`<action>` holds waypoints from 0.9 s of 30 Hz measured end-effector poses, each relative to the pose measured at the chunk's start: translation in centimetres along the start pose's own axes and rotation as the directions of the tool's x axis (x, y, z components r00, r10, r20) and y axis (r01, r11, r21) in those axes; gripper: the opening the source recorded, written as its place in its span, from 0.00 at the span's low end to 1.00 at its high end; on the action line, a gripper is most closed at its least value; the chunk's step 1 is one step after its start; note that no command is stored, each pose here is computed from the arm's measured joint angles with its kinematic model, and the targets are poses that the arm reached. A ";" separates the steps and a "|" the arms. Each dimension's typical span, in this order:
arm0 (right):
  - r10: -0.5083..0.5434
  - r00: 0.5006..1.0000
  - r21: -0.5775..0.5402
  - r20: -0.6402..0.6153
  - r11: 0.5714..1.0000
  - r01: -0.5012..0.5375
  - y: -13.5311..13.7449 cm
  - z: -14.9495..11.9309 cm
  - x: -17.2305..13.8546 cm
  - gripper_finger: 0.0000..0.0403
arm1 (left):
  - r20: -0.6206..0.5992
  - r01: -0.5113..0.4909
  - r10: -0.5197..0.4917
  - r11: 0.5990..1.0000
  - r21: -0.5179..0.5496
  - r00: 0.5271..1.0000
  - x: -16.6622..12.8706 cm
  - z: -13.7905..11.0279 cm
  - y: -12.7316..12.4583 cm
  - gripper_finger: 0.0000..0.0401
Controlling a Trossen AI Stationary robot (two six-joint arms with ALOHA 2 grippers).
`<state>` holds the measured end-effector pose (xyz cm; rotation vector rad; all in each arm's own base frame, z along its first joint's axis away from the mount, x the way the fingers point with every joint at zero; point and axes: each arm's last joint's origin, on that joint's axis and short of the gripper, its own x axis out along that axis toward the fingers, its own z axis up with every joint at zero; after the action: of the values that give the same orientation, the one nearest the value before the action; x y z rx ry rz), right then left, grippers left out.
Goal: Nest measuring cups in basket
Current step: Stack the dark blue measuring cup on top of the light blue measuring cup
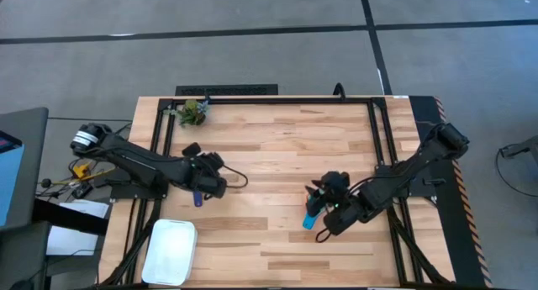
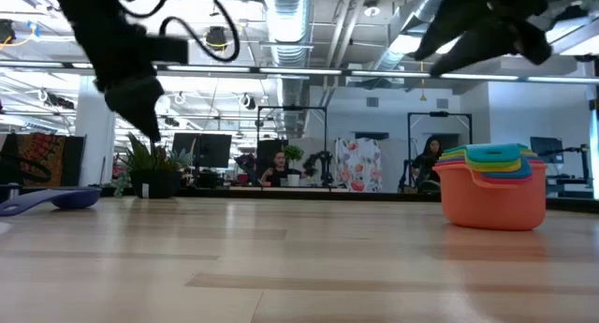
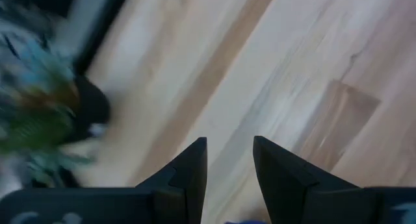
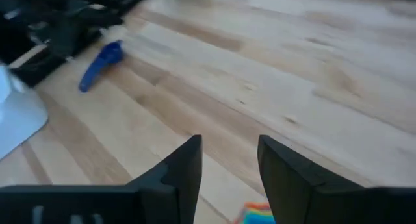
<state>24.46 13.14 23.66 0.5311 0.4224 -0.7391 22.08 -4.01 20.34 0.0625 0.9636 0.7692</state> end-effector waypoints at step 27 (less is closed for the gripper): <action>0.425 0.904 -0.290 -0.057 0.859 -0.422 5.8 0.3 4.9 0.37 | 0.123 0.210 -0.177 0.911 -0.354 0.977 -1.1 -5.9 5.1 0.29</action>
<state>31.99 14.01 23.06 0.3182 0.3812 -0.2428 14.35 -2.56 19.52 -0.3184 0.7170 0.7438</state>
